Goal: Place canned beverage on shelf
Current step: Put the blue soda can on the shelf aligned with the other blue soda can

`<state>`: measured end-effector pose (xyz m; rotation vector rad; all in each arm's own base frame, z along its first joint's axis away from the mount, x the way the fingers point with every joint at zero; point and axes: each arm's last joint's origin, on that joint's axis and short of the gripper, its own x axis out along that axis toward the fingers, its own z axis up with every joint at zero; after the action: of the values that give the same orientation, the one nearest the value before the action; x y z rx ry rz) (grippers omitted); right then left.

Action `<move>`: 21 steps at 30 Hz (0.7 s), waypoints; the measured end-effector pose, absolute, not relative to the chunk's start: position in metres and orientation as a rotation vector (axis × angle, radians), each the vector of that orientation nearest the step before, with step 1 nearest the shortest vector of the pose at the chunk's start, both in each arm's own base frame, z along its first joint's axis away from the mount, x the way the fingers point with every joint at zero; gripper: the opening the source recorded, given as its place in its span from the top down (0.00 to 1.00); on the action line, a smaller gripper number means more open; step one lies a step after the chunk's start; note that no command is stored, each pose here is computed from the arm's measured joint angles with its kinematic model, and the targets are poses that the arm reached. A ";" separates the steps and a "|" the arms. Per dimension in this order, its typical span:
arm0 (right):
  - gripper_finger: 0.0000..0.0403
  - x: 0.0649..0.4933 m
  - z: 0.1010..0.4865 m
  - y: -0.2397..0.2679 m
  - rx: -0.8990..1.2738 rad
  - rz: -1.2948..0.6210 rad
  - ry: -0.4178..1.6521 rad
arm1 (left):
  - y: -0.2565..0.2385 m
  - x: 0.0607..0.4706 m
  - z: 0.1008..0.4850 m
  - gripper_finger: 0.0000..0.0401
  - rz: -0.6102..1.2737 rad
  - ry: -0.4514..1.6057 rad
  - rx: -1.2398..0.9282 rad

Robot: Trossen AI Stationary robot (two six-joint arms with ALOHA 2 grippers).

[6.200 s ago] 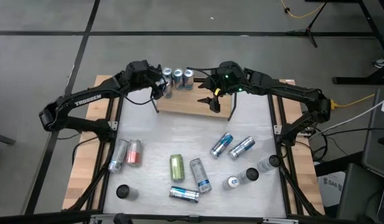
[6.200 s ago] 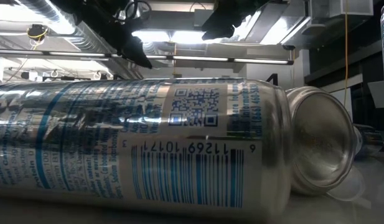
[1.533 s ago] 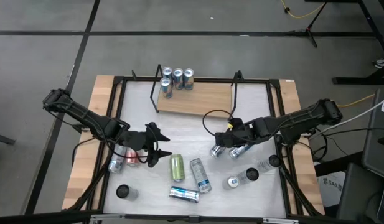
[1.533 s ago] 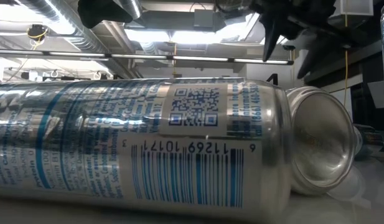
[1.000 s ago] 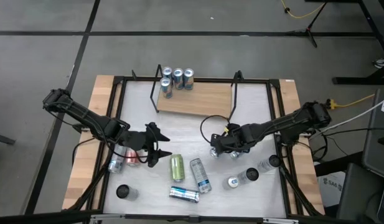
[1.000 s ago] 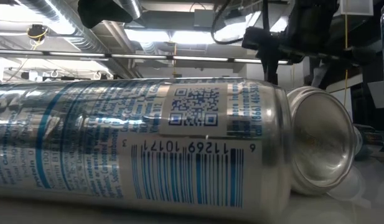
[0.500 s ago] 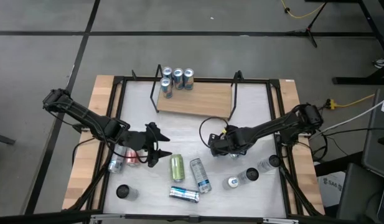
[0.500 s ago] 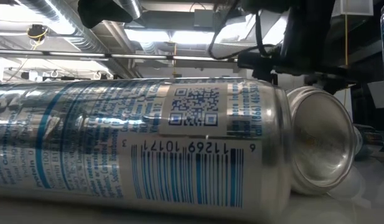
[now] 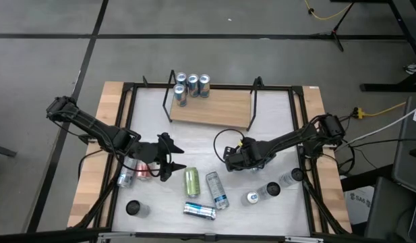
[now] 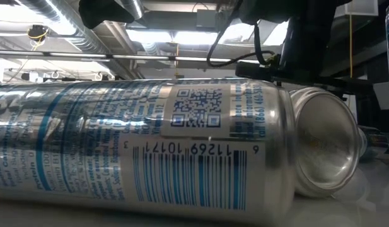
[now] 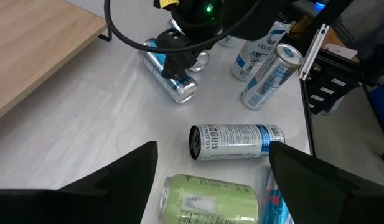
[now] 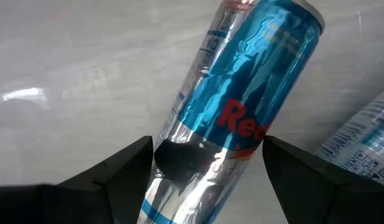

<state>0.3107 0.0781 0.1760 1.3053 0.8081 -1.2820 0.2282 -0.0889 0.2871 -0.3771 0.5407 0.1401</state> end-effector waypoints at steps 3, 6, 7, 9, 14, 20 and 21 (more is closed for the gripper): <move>0.28 0.312 0.172 0.078 1.292 -1.292 0.804 | -0.089 0.228 0.287 0.25 0.140 0.540 -0.377; 0.28 0.312 0.169 0.078 1.276 -1.305 0.802 | -0.089 0.228 0.287 0.25 0.140 0.541 -0.377; 0.28 0.313 0.168 0.078 1.272 -1.305 0.794 | -0.089 0.228 0.287 0.25 0.140 0.541 -0.377; 0.28 0.314 0.165 0.078 1.264 -1.310 0.792 | -0.089 0.228 0.287 0.25 0.140 0.541 -0.377; 0.28 0.317 0.160 0.078 1.235 -1.301 0.775 | -0.089 0.228 0.287 0.25 0.140 0.540 -0.377; 0.28 0.320 0.154 0.078 1.182 -1.283 0.792 | -0.089 0.228 0.287 0.25 0.140 0.541 -0.377; 0.28 0.320 0.152 0.078 1.175 -1.282 0.797 | -0.089 0.228 0.287 0.25 0.140 0.540 -0.377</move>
<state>0.3205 0.0779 0.1522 1.1754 0.7969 -1.2815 0.2281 -0.0887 0.2874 -0.3771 0.5405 0.1400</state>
